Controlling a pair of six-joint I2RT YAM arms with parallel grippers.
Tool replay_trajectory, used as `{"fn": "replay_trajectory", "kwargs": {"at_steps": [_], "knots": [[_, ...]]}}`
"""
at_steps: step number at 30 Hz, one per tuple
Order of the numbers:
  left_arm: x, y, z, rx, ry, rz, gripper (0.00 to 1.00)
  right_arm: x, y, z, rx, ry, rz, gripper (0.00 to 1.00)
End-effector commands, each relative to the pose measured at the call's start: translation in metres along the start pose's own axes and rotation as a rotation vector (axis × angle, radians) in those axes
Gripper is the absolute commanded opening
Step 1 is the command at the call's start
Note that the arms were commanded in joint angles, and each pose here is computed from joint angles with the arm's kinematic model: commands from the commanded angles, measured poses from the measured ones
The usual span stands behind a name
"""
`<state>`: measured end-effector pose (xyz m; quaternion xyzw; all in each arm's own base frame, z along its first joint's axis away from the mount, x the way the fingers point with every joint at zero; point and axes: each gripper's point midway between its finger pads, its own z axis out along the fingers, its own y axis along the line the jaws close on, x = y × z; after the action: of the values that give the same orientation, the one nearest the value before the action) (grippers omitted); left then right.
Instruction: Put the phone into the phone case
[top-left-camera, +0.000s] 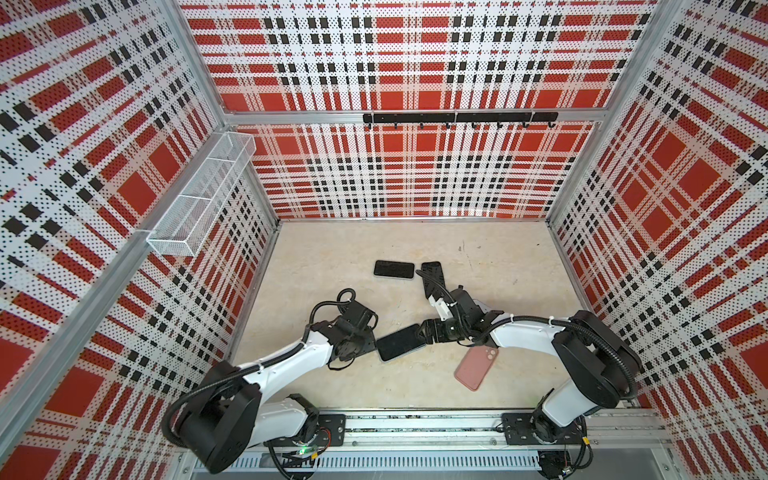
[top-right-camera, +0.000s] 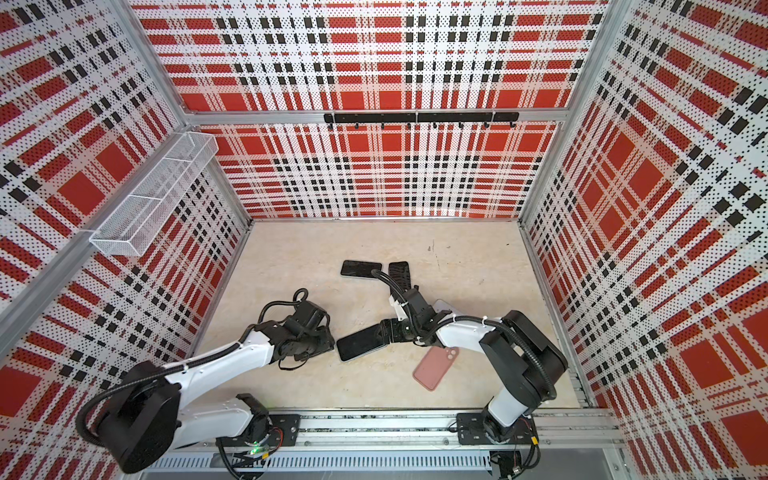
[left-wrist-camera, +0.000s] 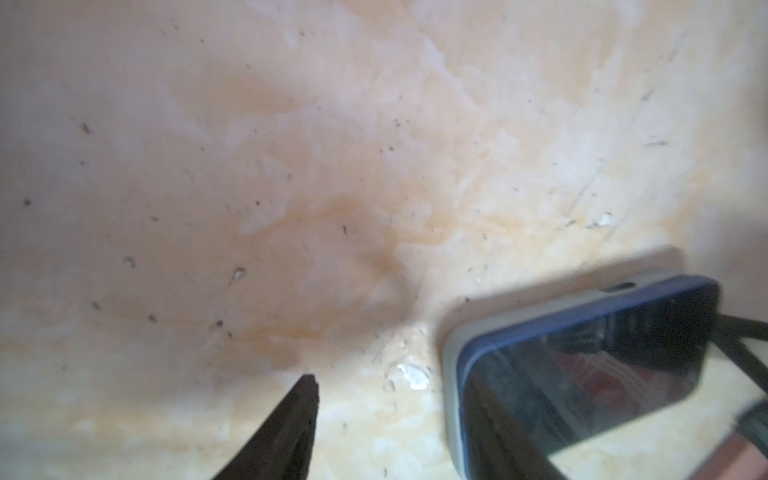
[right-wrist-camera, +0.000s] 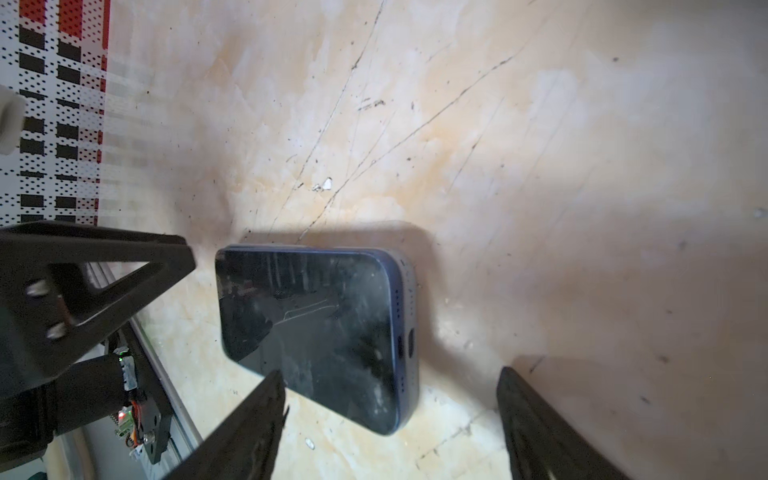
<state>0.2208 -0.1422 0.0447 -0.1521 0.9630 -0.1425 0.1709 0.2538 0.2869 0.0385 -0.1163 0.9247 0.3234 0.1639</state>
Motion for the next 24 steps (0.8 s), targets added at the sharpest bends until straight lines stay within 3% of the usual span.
{"fn": "replay_trajectory", "kwargs": {"at_steps": [1,7,12,24], "knots": [[0.007,-0.009,-0.014,0.088,0.025,-0.042,0.62,-0.009,0.005,0.003,-0.057,0.003,-0.021,0.82],[0.034,-0.026,-0.003,0.243,0.134,-0.099,0.64,-0.005,0.01,0.014,-0.113,0.055,-0.025,0.81],[0.049,-0.03,0.014,0.285,0.188,-0.114,0.64,0.003,0.008,0.023,-0.131,0.092,-0.009,0.81],[0.048,-0.046,0.023,0.375,0.185,-0.112,0.64,0.017,0.024,0.029,-0.272,0.146,0.021,0.79]]}}
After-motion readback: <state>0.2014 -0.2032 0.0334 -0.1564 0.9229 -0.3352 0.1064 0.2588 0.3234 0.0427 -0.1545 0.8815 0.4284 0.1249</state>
